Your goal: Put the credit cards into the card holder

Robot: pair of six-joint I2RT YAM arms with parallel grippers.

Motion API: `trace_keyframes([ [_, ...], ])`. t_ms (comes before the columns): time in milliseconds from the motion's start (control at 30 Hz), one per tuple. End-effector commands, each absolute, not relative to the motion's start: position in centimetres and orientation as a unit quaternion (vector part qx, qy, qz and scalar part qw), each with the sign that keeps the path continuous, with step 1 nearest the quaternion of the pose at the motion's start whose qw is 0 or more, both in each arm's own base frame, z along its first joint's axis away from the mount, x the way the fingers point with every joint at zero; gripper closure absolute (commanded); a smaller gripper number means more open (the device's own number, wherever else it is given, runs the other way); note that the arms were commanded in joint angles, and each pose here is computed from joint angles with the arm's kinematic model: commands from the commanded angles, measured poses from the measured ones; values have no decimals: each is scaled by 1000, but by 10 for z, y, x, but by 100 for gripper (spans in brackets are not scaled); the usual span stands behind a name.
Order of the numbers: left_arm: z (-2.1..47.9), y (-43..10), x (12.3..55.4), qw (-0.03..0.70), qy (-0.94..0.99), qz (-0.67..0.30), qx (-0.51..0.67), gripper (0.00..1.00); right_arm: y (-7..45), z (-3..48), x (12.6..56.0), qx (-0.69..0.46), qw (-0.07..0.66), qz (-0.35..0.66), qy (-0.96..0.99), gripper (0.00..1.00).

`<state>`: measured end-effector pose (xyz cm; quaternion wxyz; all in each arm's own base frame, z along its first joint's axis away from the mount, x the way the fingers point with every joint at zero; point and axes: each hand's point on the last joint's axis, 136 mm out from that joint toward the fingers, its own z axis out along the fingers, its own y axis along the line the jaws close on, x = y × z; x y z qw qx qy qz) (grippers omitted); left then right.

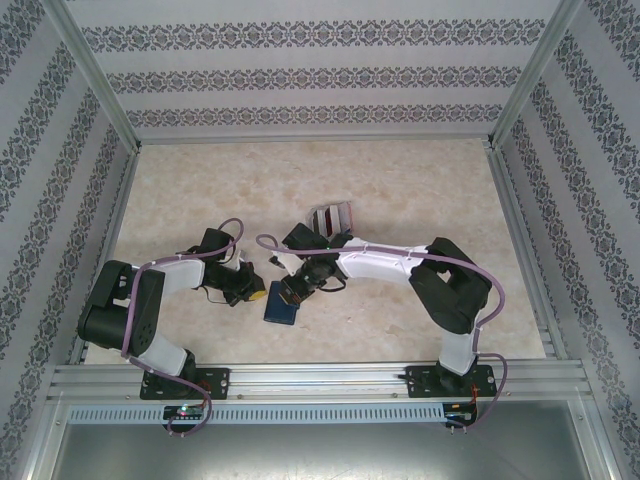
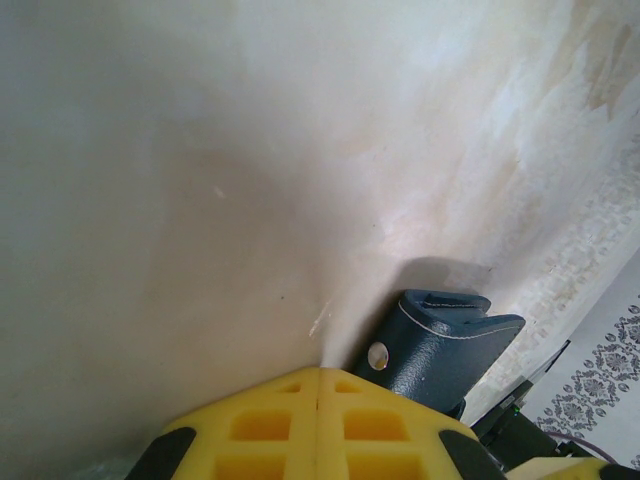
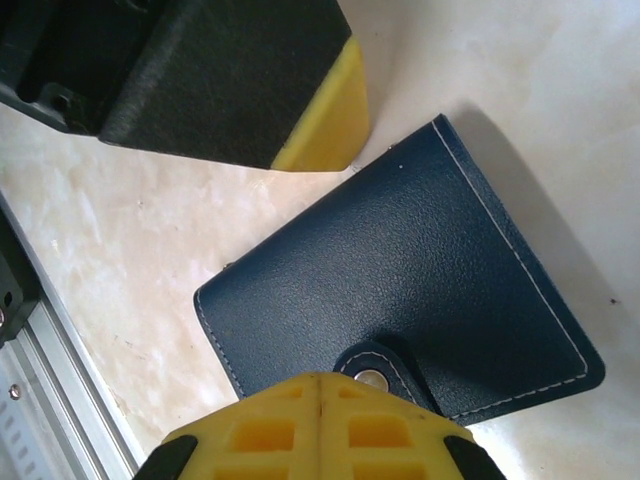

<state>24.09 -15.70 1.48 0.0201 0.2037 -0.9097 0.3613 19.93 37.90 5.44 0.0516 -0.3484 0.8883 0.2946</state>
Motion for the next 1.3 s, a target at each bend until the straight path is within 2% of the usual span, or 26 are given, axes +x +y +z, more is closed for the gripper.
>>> trace_keyframes([
  [0,0,-148,241,13,-924,324,203,100,374,44,194,-343,38,292,892,96],
  [700,-2,-147,239,14,-923,324,206,100,377,31,197,-336,35,301,892,95],
  [1000,-3,-148,239,14,-923,325,205,100,375,62,201,-319,52,342,882,93],
  [1267,-2,-148,238,15,-923,326,205,100,369,51,214,-300,69,303,902,77],
])
